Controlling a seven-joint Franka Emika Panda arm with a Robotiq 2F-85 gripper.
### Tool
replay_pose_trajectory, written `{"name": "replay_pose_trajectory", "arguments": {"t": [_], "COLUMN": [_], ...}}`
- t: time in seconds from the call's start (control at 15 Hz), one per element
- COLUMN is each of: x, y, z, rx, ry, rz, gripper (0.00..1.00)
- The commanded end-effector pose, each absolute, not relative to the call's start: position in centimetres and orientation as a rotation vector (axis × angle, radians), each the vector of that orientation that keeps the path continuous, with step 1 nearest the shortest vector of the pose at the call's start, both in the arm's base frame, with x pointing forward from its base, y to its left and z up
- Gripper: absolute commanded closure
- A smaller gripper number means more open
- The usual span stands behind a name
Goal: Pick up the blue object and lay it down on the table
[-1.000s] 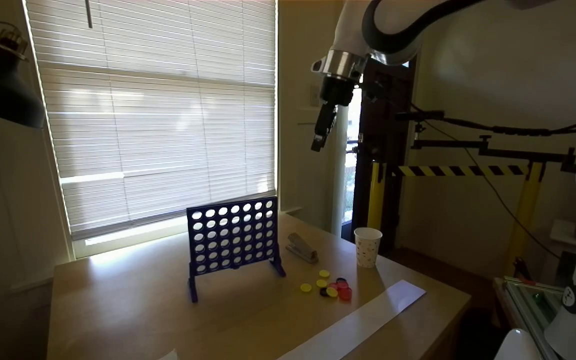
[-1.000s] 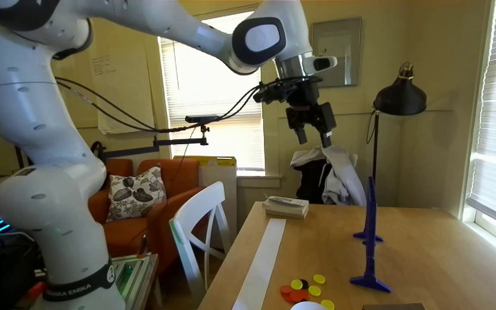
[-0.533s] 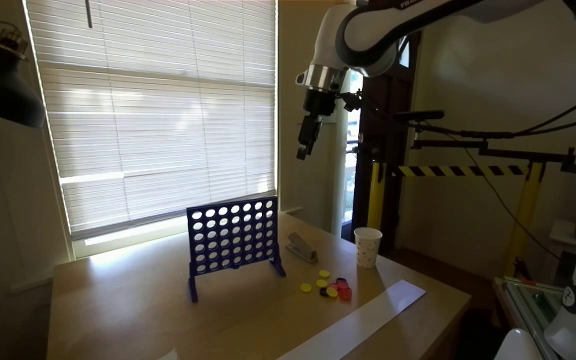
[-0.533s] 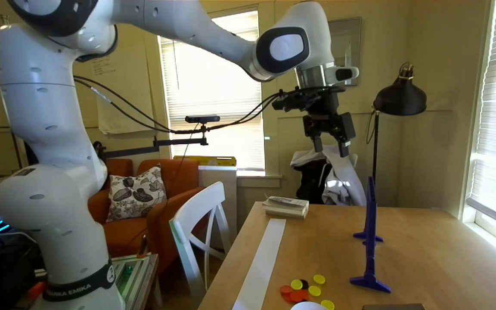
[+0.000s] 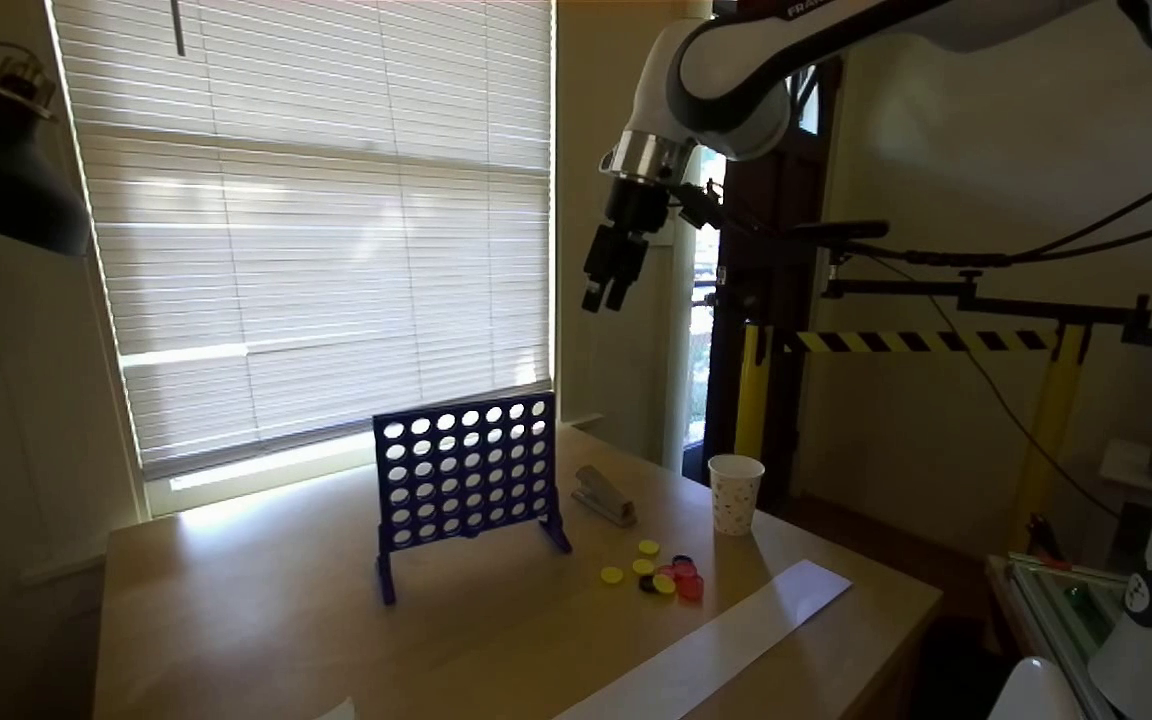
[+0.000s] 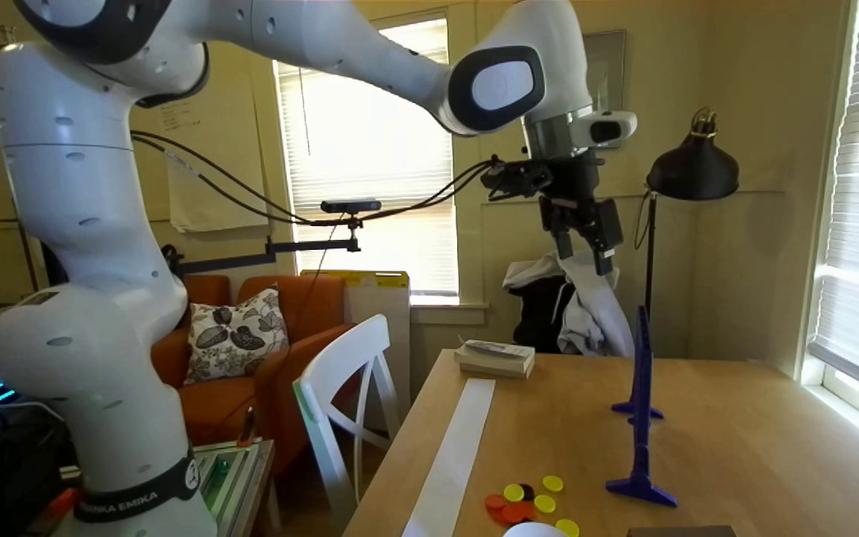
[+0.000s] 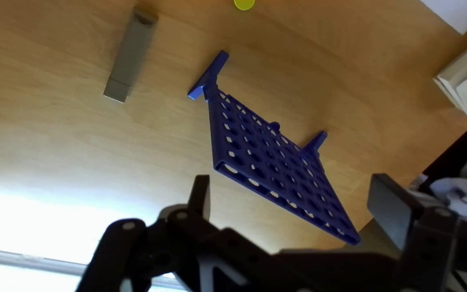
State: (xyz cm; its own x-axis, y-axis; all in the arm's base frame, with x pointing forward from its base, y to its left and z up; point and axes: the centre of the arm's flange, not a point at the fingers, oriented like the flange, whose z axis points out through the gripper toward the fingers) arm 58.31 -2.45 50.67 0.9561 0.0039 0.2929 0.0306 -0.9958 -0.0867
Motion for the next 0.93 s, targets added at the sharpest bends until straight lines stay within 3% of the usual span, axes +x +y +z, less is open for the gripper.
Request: {"name": "replay_pose_trajectory", "arguments": {"t": [0.0, 0.87], "x": [60.0, 66.5], "y": [-4.2, -6.4], "z": [49.7, 44.6], "rx": [-2.921, -2.681], "ry": [0.238, 1.036], "rz": [-0.498, -0.353], "gripper": [0.00, 0.00]}}
